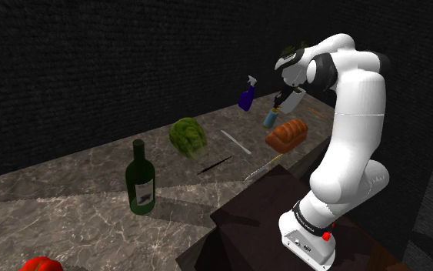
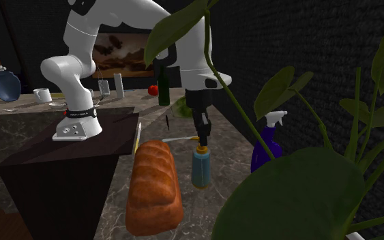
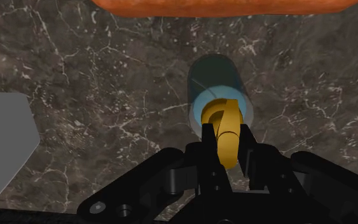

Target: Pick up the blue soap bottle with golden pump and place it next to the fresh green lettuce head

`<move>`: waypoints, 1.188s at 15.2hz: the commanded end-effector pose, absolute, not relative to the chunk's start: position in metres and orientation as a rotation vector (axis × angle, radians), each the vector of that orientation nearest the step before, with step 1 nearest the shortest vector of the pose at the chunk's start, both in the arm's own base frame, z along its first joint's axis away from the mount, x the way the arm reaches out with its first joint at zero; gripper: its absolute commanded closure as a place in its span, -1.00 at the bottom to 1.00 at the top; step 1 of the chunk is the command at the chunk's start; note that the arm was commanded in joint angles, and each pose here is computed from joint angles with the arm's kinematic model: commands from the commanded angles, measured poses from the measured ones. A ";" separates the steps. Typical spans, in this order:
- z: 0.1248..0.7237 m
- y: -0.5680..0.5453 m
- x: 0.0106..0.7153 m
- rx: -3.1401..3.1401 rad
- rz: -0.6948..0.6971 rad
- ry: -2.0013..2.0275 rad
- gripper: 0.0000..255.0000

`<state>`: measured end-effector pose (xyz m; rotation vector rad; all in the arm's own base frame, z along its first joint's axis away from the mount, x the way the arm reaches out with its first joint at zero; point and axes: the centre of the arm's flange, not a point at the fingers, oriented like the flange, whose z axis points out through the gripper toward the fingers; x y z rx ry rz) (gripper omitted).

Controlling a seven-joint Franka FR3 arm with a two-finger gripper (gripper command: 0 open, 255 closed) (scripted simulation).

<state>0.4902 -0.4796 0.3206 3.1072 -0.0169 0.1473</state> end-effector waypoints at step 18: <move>0.404 -0.480 0.490 3.108 0.146 -0.017 1.00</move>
